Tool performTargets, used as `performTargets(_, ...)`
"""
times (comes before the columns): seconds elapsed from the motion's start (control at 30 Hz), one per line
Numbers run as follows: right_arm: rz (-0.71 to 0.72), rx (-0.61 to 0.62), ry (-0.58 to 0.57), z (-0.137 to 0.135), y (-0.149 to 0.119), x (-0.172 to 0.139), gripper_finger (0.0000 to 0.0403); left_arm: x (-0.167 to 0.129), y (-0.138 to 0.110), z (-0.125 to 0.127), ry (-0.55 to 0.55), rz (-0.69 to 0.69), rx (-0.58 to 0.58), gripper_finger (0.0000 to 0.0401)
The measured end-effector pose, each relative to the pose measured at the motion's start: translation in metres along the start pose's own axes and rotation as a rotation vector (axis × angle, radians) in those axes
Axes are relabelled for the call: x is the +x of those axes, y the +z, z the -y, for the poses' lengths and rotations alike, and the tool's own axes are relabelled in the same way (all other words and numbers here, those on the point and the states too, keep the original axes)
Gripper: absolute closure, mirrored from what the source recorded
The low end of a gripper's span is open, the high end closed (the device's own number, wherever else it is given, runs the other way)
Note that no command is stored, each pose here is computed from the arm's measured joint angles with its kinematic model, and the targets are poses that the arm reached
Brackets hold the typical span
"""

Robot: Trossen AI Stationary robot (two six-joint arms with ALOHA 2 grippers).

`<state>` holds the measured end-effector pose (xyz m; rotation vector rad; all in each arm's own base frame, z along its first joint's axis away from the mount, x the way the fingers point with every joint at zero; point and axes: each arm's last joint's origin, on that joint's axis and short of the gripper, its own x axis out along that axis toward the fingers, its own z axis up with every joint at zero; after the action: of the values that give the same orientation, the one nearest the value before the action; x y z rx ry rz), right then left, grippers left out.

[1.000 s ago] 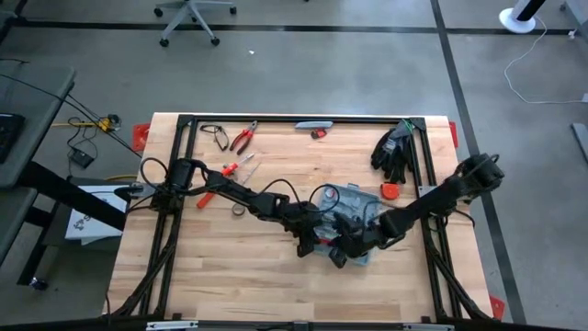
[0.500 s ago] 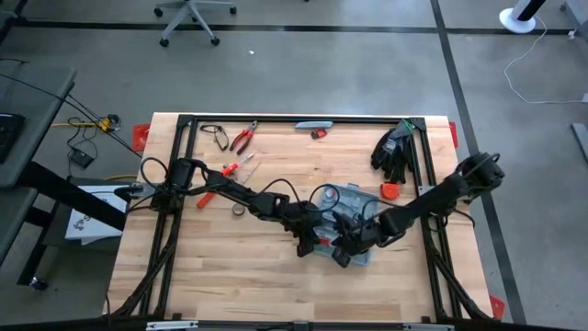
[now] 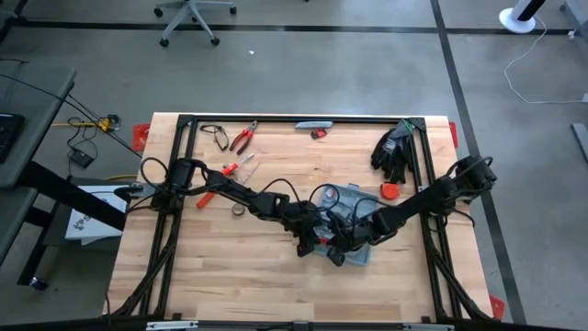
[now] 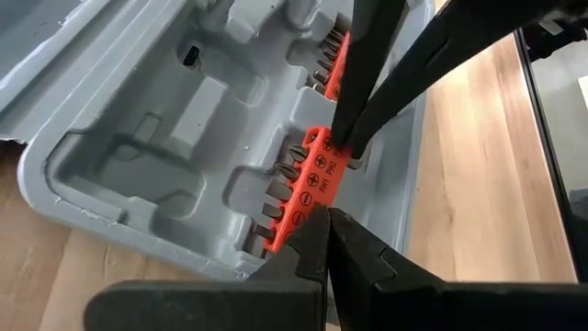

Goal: Prefit tool cases
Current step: Put the orange multi-bit set into the gray tool case

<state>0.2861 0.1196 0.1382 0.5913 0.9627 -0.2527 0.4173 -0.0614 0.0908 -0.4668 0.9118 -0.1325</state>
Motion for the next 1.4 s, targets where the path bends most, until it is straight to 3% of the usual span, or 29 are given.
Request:
performTargets(1.13,-0.047,0.026,-0.100,0.016,0.001,0.016,0.0403,-0.002,0.003,-0.003,0.019,0.029,0.017,0.0401)
performTargets(1.4,-0.043,0.022,-0.100,0.016,0.001,0.016,0.0403,-0.013,0.015,0.002,-0.009,0.110,0.062,0.0401)
